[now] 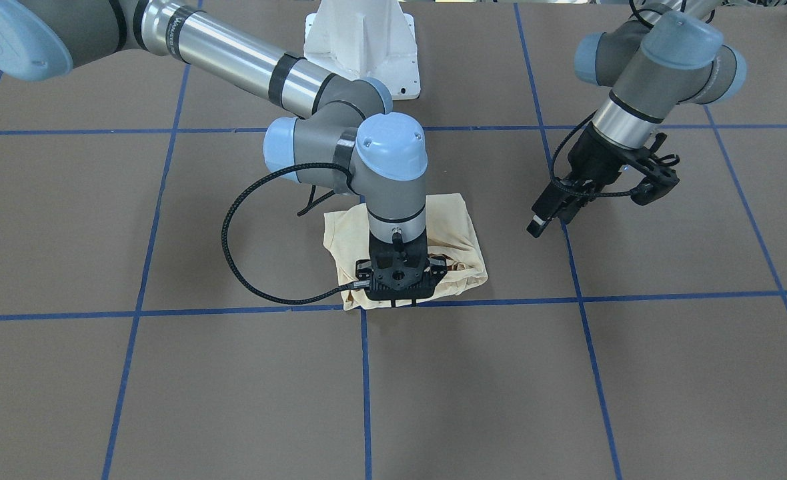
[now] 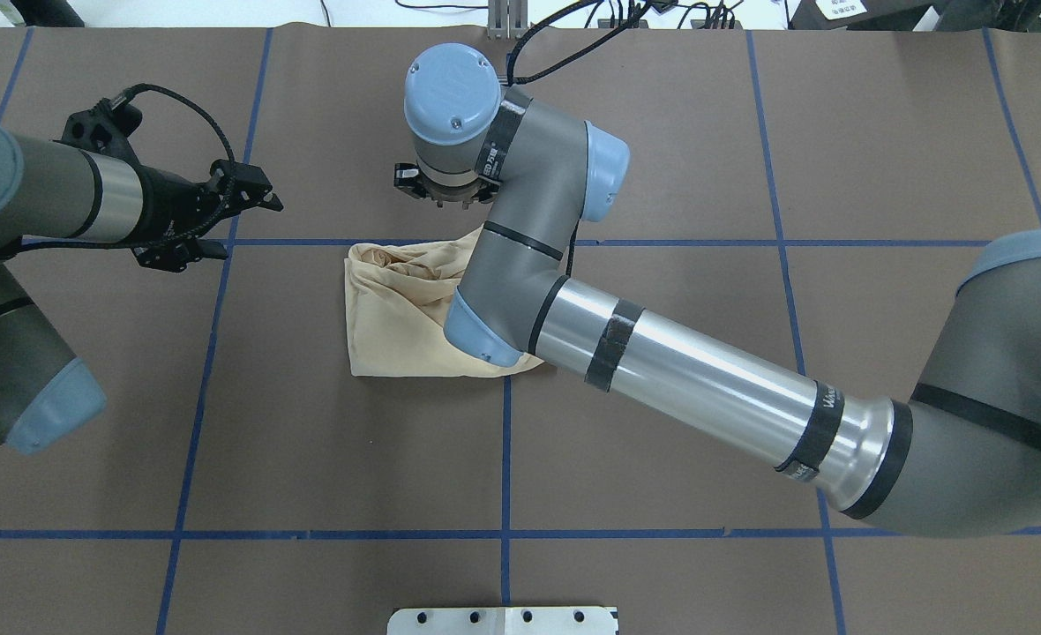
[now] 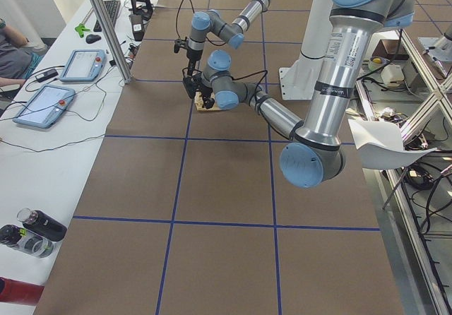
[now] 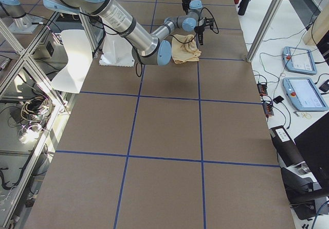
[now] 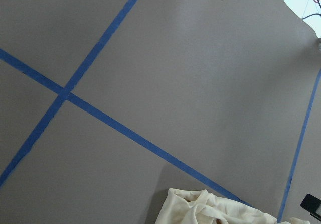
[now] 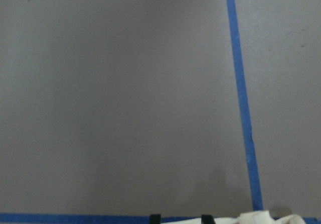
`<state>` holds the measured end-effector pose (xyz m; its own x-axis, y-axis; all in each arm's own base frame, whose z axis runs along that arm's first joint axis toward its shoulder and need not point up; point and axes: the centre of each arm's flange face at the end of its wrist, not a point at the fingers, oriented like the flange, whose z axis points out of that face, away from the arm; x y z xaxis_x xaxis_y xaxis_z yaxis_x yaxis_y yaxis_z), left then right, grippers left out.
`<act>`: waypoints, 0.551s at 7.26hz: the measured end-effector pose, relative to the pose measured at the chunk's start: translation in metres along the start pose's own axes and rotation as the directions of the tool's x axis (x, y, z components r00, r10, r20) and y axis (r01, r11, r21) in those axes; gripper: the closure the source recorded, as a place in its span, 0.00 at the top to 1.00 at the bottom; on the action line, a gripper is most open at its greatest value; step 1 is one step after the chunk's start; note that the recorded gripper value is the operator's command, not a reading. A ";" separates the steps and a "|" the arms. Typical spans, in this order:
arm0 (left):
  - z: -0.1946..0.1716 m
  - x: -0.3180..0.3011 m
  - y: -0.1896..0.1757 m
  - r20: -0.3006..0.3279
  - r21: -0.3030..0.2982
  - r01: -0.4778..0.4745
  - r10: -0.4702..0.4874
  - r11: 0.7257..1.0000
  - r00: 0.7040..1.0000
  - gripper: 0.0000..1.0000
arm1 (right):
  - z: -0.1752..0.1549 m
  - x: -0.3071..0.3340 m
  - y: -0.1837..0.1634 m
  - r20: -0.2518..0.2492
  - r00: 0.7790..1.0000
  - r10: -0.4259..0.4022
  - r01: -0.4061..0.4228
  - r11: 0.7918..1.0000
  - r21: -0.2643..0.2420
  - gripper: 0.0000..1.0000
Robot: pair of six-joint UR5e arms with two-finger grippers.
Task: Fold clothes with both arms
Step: 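Press down on the folded bundle with the right gripper to flatten it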
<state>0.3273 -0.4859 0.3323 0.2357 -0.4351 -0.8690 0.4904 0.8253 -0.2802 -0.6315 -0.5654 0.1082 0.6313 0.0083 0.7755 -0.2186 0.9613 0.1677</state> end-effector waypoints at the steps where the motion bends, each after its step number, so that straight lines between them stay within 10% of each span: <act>1: 0.000 0.000 -0.002 0.001 0.004 -0.014 0.014 1.000 1.000 1.00 | -0.006 -0.007 0.021 0.014 1.000 -0.021 0.022 1.000 -0.020 0.36; 4: -0.003 -0.002 -0.010 0.004 0.015 -0.025 0.025 1.000 1.000 1.00 | 0.002 -0.033 0.101 -0.022 0.995 -0.093 0.091 0.994 -0.067 0.33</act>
<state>0.3197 -0.4926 0.3357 0.2512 -0.4160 -0.8740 0.4965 0.8305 -0.2526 -0.6763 -0.4686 0.1004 0.6651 -0.0752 0.7429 -0.1098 0.9743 0.1969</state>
